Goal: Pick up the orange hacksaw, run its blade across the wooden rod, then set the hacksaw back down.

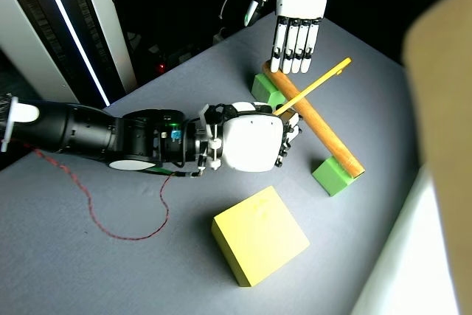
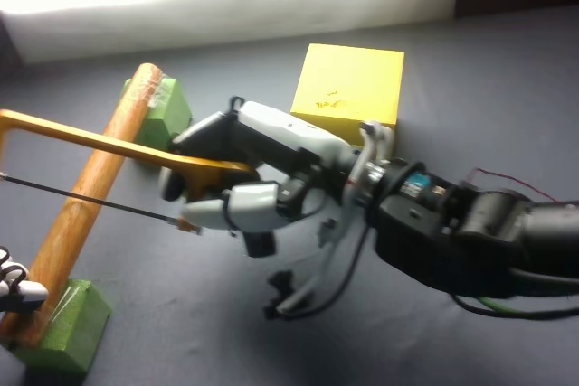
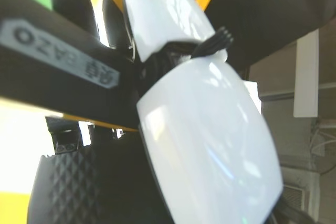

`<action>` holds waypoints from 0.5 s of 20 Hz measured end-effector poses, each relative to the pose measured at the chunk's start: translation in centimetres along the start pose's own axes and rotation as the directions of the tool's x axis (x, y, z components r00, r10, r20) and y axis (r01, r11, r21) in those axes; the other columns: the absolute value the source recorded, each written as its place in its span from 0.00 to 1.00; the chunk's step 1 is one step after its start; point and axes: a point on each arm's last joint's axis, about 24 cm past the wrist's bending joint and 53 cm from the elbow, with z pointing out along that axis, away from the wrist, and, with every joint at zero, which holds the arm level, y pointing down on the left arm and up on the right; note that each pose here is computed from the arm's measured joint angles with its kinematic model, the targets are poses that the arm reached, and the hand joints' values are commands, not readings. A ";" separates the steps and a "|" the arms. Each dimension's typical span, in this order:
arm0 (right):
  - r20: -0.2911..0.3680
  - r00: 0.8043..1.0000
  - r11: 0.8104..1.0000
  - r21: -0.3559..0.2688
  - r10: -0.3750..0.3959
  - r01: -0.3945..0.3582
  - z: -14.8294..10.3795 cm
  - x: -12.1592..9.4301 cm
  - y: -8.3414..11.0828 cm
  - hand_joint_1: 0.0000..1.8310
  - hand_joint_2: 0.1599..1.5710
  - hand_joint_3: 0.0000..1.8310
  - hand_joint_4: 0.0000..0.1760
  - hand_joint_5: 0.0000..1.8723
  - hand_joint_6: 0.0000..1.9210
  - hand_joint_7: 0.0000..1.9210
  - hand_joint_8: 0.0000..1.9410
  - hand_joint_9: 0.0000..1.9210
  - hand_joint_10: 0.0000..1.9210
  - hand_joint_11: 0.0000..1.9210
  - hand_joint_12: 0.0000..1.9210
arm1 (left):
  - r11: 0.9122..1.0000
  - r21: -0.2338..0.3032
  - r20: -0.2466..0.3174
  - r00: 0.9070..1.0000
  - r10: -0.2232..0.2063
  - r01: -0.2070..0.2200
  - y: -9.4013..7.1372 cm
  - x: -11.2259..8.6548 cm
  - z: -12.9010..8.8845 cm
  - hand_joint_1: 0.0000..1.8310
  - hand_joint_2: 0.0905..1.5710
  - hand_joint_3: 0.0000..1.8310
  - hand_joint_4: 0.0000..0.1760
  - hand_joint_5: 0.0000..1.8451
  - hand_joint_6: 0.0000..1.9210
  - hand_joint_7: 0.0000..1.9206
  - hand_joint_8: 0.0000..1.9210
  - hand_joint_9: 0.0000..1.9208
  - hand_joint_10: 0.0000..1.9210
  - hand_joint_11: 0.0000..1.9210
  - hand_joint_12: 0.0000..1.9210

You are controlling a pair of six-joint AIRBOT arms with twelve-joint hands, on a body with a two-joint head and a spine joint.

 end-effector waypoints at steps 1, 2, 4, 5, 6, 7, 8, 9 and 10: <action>-0.002 1.000 1.000 0.018 -0.010 0.010 -0.8 -0.1 -0.4 0.69 0.69 0.00 0.00 0.50 0.45 0.51 0.64 0.56 0.57 0.54 0.71 | 1.000 0.001 0.000 1.000 0.000 0.000 0.0 0.0 0.0 0.03 0.77 0.00 0.00 0.05 0.00 0.06 0.00 0.04 0.00 0.00 0.11; -0.005 1.000 0.999 0.032 -0.019 0.019 -1.3 -0.2 -0.8 0.68 0.71 0.00 0.00 0.46 0.50 0.50 0.66 0.55 0.60 0.53 0.73 | 1.000 0.001 -0.001 1.000 0.001 -0.001 0.0 0.0 0.0 0.04 0.77 0.00 0.00 0.04 0.00 0.05 0.00 0.04 0.00 0.00 0.10; -0.005 1.000 0.999 0.044 -0.019 0.019 -2.1 -0.3 -1.2 0.68 0.72 0.00 0.00 0.45 0.52 0.49 0.68 0.55 0.62 0.53 0.75 | 1.000 0.001 -0.001 1.000 0.001 -0.001 0.0 0.0 0.0 0.05 0.77 0.00 0.00 0.04 0.00 0.05 0.00 0.03 0.00 0.00 0.10; -0.004 1.000 0.998 0.051 -0.022 0.022 -2.7 -0.5 -1.3 0.68 0.73 0.00 0.00 0.43 0.53 0.47 0.71 0.55 0.64 0.54 0.76 | 1.000 0.001 0.000 1.000 0.000 0.000 0.0 0.0 0.0 0.04 0.77 0.00 0.00 0.04 0.00 0.05 0.00 0.04 0.00 0.00 0.11; -0.004 1.000 0.998 0.055 -0.023 0.023 -3.2 -0.6 -1.3 0.68 0.72 0.00 0.00 0.45 0.50 0.48 0.70 0.56 0.65 0.55 0.77 | 1.000 0.001 -0.001 1.000 0.001 -0.001 0.0 0.0 0.0 0.03 0.77 0.00 0.00 0.04 0.00 0.05 0.00 0.04 0.00 0.00 0.12; -0.005 1.000 0.998 0.061 -0.027 0.027 -3.8 -0.8 -1.3 0.68 0.72 0.00 0.00 0.45 0.50 0.49 0.69 0.56 0.65 0.54 0.77 | 1.000 0.001 -0.001 1.000 0.001 -0.001 0.0 0.0 0.0 0.03 0.77 0.00 0.00 0.05 0.00 0.06 0.00 0.04 0.00 0.00 0.14; -0.003 1.000 0.997 0.067 -0.030 0.030 -4.3 -1.0 -1.3 0.68 0.71 0.00 0.00 0.46 0.49 0.49 0.69 0.56 0.65 0.54 0.76 | 1.000 0.001 -0.001 1.000 0.001 -0.001 0.0 0.0 0.0 0.02 0.77 0.00 0.00 0.04 0.00 0.04 0.00 0.03 0.00 0.00 0.12; -0.001 0.999 0.997 0.075 -0.035 0.035 -4.7 -1.2 -1.5 0.68 0.72 0.00 0.00 0.46 0.50 0.48 0.70 0.55 0.65 0.54 0.77 | 1.000 0.002 -0.001 1.000 0.001 -0.001 0.0 0.0 0.0 0.03 0.77 0.00 0.00 0.04 0.00 0.04 0.00 0.03 0.00 0.00 0.11; 0.000 0.999 0.996 0.084 -0.040 0.040 -5.1 -1.4 -1.7 0.68 0.72 0.00 0.00 0.46 0.49 0.48 0.70 0.54 0.64 0.53 0.76 | 1.000 0.002 -0.001 1.000 0.001 -0.001 -0.1 0.0 0.0 0.04 0.76 0.00 0.00 0.05 0.00 0.06 0.00 0.04 0.00 0.00 0.15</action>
